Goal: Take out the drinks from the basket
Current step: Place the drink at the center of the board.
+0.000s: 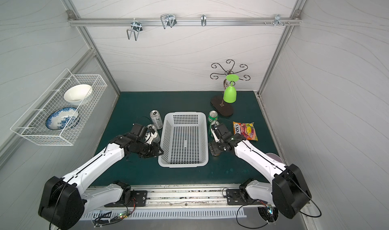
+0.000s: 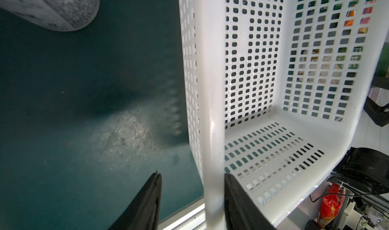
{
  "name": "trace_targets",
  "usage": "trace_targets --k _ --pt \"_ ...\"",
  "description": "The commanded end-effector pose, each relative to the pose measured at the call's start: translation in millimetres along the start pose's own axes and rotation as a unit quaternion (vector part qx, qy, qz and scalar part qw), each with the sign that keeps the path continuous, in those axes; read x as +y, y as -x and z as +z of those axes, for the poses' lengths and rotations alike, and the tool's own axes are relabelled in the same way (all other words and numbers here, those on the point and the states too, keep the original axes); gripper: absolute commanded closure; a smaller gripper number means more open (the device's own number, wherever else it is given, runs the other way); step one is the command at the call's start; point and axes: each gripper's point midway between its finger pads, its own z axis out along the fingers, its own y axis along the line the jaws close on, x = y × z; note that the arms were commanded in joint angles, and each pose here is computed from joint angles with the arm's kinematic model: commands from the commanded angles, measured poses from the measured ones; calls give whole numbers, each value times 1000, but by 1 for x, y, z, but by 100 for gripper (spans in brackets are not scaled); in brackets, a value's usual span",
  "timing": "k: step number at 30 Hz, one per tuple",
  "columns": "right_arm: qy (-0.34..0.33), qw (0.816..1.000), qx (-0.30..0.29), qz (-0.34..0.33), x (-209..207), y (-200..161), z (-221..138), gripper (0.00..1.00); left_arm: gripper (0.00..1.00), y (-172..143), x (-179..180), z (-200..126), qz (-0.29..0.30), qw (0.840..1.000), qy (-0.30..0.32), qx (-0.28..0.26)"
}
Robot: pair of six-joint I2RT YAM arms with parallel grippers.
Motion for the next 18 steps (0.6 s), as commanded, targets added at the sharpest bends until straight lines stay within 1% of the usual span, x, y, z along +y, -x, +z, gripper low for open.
trace_targets --k 1,3,5,10,12,14,18 --pt "-2 1000 -26 -3 0 15 -14 9 47 15 -15 -20 20 999 -9 -33" --pt "-7 999 -44 -3 -2 25 -28 1 43 18 -21 -30 26 999 -13 -45" --pt "-4 998 -69 -1 -4 36 -47 1 36 21 -26 -42 32 998 -12 -58" --pt "3 991 -132 19 -15 59 -93 1 27 30 -35 -78 52 994 6 -97" --pt "9 986 -163 36 -24 68 -112 1 22 37 -39 -94 65 990 17 -122" --pt "9 979 -197 59 -38 76 -129 1 16 50 -39 -113 76 984 41 -156" --pt "-20 962 -253 102 -73 87 -151 1 8 80 -33 -148 74 968 78 -228"
